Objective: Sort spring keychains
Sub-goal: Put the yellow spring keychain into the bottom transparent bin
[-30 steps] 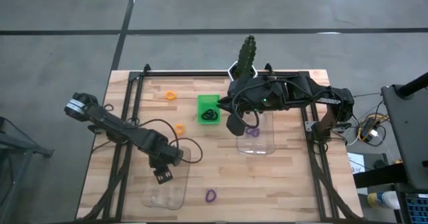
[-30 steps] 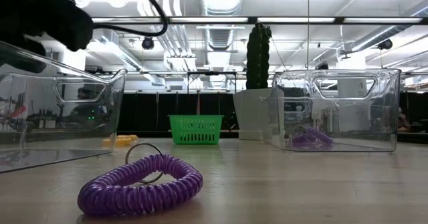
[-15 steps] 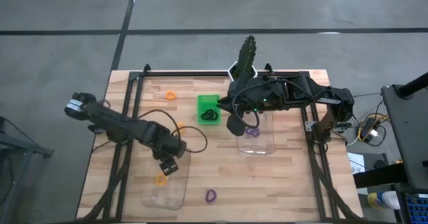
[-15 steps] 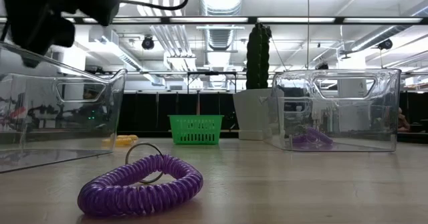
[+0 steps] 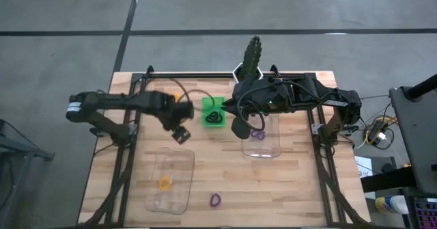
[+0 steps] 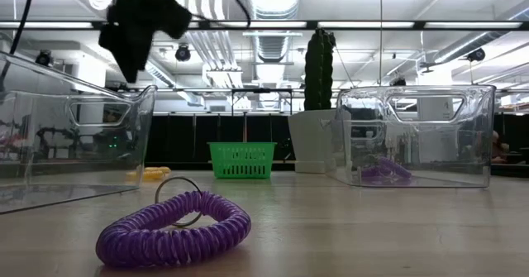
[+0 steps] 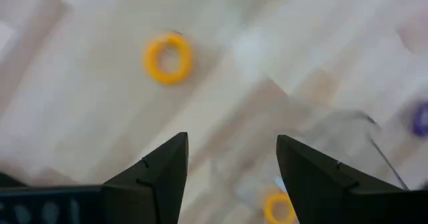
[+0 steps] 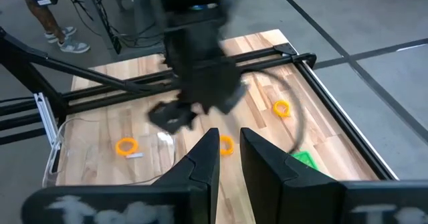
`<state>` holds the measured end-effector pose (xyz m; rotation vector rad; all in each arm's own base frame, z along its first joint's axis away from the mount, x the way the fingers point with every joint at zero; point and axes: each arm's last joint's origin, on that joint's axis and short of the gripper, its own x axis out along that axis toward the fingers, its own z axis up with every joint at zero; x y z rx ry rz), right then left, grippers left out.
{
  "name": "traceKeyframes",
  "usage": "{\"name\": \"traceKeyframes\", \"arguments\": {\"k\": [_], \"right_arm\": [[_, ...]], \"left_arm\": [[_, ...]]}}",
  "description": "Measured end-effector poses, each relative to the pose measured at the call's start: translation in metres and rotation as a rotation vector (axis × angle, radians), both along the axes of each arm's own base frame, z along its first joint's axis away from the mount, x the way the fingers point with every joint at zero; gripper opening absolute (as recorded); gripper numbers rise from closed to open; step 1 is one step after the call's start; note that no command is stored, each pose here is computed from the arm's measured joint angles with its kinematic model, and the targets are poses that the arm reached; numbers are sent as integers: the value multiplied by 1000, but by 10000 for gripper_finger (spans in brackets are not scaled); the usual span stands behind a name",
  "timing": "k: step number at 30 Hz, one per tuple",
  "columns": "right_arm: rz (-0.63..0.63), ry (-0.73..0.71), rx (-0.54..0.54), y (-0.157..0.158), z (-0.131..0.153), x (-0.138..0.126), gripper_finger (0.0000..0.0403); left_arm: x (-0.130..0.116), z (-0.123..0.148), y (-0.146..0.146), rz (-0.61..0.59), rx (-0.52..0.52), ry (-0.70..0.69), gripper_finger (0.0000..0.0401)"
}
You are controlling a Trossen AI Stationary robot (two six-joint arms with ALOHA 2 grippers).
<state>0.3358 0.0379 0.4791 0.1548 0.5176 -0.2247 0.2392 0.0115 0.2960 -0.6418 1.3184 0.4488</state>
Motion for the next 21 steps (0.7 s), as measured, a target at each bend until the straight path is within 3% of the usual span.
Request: {"name": "traceKeyframes", "arguments": {"k": [9, 15, 21], "right_arm": [[-3, -1, 6, 0, 0, 0, 54], [-4, -2, 7, 0, 0, 0, 54], [-3, -1, 7, 0, 0, 0, 54]], "left_arm": [[1, -17, 52, 64, 104, -16, 219], [3, -49, 53, 61, 110, -46, 219], [-8, -84, 51, 84, 104, 25, 219]]}}
